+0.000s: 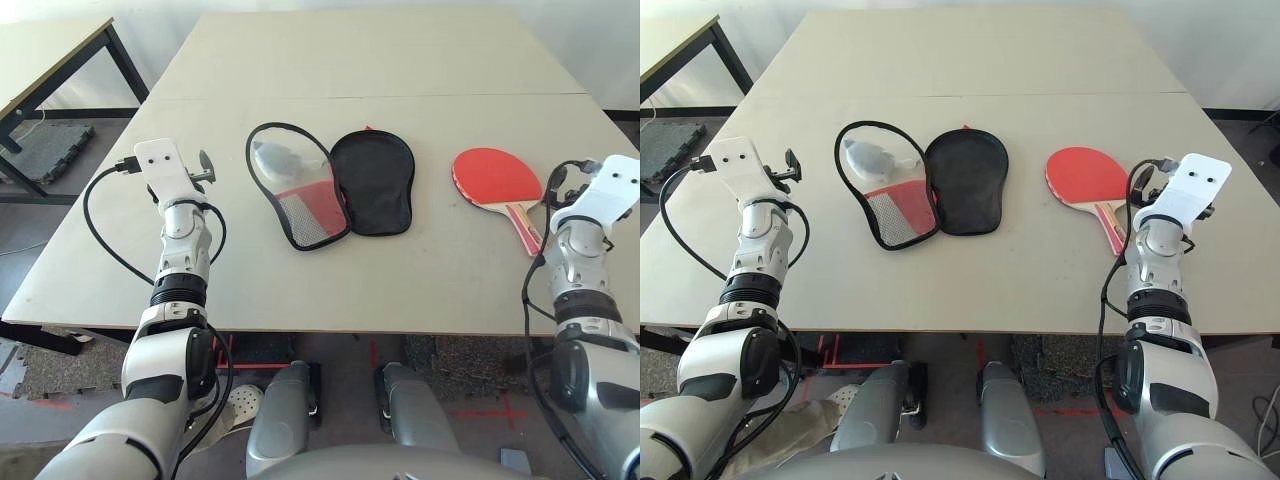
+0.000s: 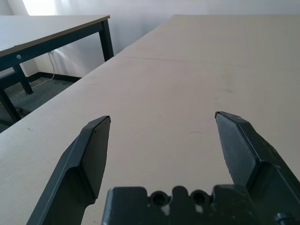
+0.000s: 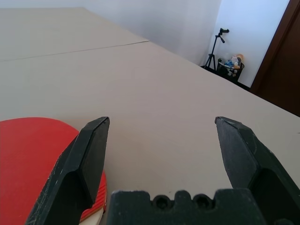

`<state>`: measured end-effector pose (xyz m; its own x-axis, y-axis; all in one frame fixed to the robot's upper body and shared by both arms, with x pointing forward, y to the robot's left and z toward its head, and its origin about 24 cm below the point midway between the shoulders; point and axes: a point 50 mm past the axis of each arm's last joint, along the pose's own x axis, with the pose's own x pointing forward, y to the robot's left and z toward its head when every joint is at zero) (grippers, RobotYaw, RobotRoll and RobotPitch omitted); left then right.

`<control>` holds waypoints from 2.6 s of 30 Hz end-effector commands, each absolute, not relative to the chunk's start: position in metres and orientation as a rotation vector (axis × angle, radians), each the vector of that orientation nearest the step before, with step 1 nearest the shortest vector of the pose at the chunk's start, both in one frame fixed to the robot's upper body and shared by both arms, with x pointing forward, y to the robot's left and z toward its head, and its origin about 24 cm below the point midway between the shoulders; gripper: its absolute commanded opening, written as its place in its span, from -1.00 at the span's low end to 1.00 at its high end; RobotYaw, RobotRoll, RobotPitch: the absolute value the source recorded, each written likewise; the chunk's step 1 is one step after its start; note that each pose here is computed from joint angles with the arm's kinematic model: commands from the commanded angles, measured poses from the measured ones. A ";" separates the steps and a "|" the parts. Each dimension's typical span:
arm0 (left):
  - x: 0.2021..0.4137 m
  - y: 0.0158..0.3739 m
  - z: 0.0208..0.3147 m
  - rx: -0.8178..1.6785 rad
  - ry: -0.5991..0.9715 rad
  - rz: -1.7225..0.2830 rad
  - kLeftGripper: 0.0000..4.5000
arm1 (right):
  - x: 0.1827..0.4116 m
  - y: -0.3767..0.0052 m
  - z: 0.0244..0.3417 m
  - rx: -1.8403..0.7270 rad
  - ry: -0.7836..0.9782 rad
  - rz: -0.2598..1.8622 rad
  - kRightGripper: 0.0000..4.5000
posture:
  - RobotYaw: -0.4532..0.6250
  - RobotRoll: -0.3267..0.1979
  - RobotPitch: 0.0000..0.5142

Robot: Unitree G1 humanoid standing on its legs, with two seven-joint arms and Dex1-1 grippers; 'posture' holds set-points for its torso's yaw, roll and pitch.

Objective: Store the ping-pong paddle in its case and zip it.

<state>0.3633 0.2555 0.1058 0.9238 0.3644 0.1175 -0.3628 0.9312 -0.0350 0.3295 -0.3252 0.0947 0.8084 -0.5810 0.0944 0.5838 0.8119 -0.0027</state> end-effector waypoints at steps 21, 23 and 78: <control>0.367 0.235 0.182 0.144 -0.230 -0.233 1.00 | 0.320 -0.296 0.134 0.003 0.221 -0.321 0.99 | -0.12 0.25 -0.41; 0.365 0.224 0.186 0.155 -0.232 -0.338 1.00 | 0.315 -0.294 0.139 -0.004 0.271 -0.278 0.99 | -0.13 0.25 -0.39; 0.340 0.173 0.168 0.152 -0.047 -0.862 1.00 | 0.304 -0.255 0.142 0.131 0.649 0.080 -0.50 | -0.14 0.25 -0.37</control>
